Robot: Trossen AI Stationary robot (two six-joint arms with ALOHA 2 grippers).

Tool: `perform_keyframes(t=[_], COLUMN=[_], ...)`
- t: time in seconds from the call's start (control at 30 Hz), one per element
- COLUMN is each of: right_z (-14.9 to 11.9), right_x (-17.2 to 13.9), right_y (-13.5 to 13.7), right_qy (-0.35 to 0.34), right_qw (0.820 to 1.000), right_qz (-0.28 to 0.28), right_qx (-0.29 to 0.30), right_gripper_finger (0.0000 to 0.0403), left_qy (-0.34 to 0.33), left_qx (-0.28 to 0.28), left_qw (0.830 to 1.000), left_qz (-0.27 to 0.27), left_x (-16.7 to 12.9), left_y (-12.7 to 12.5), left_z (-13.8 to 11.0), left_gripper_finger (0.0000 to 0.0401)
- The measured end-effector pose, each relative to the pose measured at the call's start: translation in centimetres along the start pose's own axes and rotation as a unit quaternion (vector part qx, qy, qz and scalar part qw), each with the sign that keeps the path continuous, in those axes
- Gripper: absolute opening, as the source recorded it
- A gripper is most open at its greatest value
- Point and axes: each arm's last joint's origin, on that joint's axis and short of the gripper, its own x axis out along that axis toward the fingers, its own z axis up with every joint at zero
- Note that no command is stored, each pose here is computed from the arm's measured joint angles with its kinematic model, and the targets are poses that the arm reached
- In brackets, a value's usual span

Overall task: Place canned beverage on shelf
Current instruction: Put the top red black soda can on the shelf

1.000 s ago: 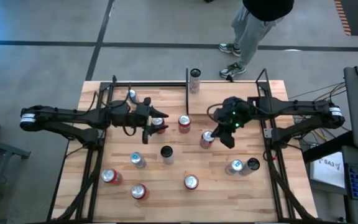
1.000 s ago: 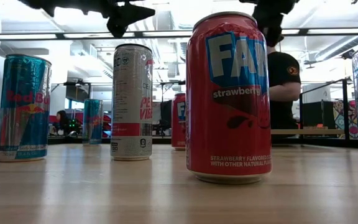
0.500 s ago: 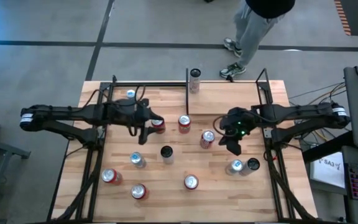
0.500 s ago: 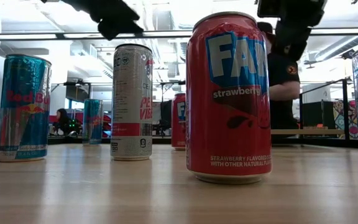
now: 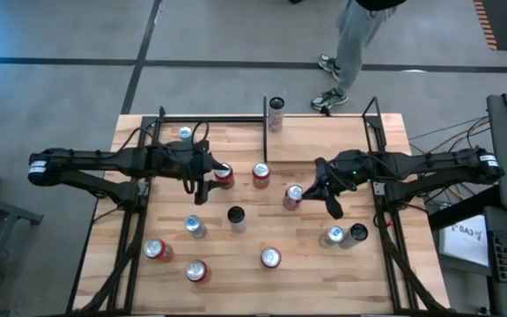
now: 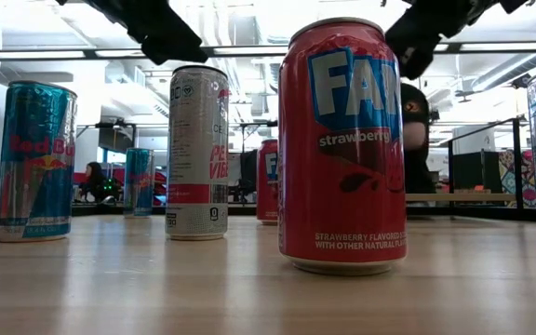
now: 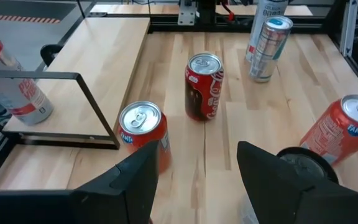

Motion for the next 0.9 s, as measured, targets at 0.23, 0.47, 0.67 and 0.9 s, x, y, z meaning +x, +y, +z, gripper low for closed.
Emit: perform_keyframes(t=[0.23, 0.47, 0.67, 0.9], right_z=[0.6, 0.5, 0.5, 0.5], right_x=[1.1, 1.5, 1.5, 1.5], right_y=[-0.2, -0.3, -0.3, -0.3], right_qy=[-0.031, -0.024, -0.025, -0.025], right_qw=[0.999, 0.999, 0.999, 0.999], right_qz=[0.006, 0.005, 0.006, 0.005], right_qx=[-0.023, -0.024, -0.027, -0.036], right_gripper_finger=[0.0009, 0.0009, 0.0009, 0.0009], left_qy=[0.008, 0.018, 0.029, 0.047], left_qx=[-0.01, -0.012, -0.003, -0.002], left_qw=[1.0, 0.998, 0.998, 0.997], left_qz=[0.013, 0.056, 0.057, 0.067], left_x=[0.0, 0.0, 0.1, 0.5], left_y=[0.1, 0.3, 0.3, 0.4], left_z=[-0.2, -0.4, -0.7, -1.8], left_gripper_finger=[0.0233, 0.0314, 0.0368, 0.0377])
